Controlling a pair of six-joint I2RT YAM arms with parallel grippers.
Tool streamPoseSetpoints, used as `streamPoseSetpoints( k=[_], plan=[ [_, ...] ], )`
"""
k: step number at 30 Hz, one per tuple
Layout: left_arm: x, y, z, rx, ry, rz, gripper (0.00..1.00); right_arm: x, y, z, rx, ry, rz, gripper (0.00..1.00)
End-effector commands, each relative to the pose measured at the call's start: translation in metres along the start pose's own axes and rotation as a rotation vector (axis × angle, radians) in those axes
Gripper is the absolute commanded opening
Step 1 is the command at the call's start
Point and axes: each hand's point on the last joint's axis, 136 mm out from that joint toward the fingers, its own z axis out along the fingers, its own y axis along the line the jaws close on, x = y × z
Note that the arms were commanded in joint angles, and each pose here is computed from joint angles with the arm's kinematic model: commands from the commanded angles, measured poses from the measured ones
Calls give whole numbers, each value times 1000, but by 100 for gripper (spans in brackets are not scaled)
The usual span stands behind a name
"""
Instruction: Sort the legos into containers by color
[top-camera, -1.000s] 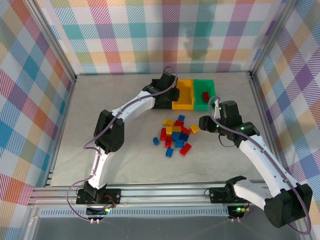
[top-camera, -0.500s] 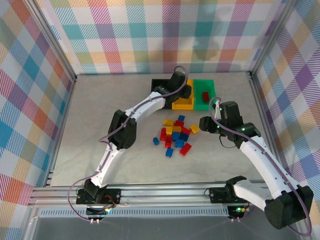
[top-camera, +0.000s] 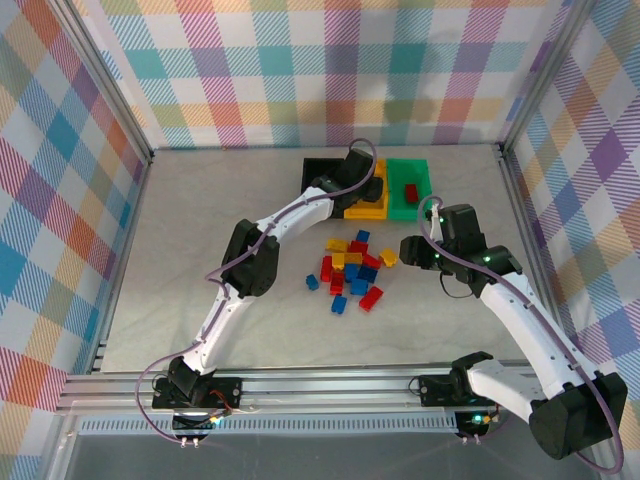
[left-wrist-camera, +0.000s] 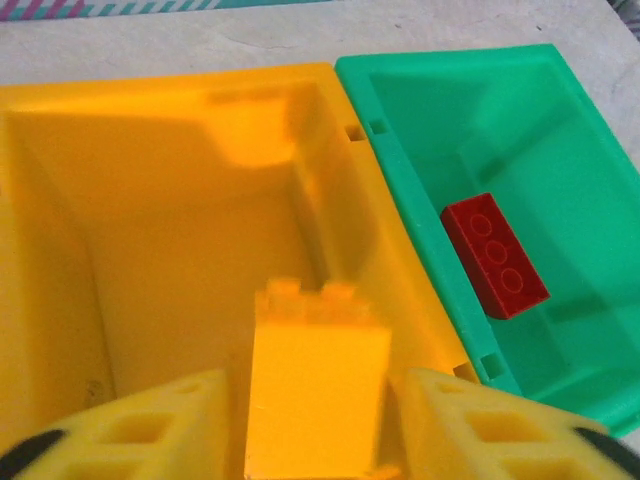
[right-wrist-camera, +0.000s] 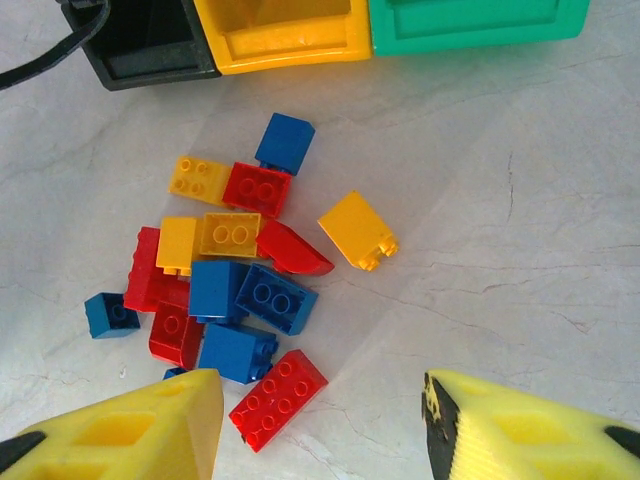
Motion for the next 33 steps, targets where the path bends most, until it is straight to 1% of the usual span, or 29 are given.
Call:
streamPoseSetpoints(
  k=[1,4,8,12,15,19,22,25,26,28,33],
  plan=[
    [-22,-6,-6,3,-66,10,54,-4,0,-5,12,-8,-23,56],
    [-27,-4,-13,-10,-74,17,56,-3,-1,-2,18,0,-26,56],
    [-34,-3,-29,-26,-72,19,55,-1,-2,3,24,21,-30,56],
    [-32,6,-60,-56,-59,14,54,9,0,14,2,68,-50,56],
    [-20,18,-89,-93,-37,9,54,21,4,23,-23,118,-61,56],
    [5,36,-128,-132,4,-15,54,42,11,35,-56,177,-46,60],
    [23,48,-155,-162,41,-37,54,61,9,47,-30,233,18,60],
    [38,55,-174,-169,63,-37,54,76,12,59,-22,254,77,61],
    [40,57,-180,-168,59,-23,55,81,13,63,-18,254,93,62],
    [42,65,-191,-196,52,3,57,88,15,72,6,253,113,69],
    [54,78,-214,-235,60,15,57,110,18,84,136,279,93,76]
  ],
)
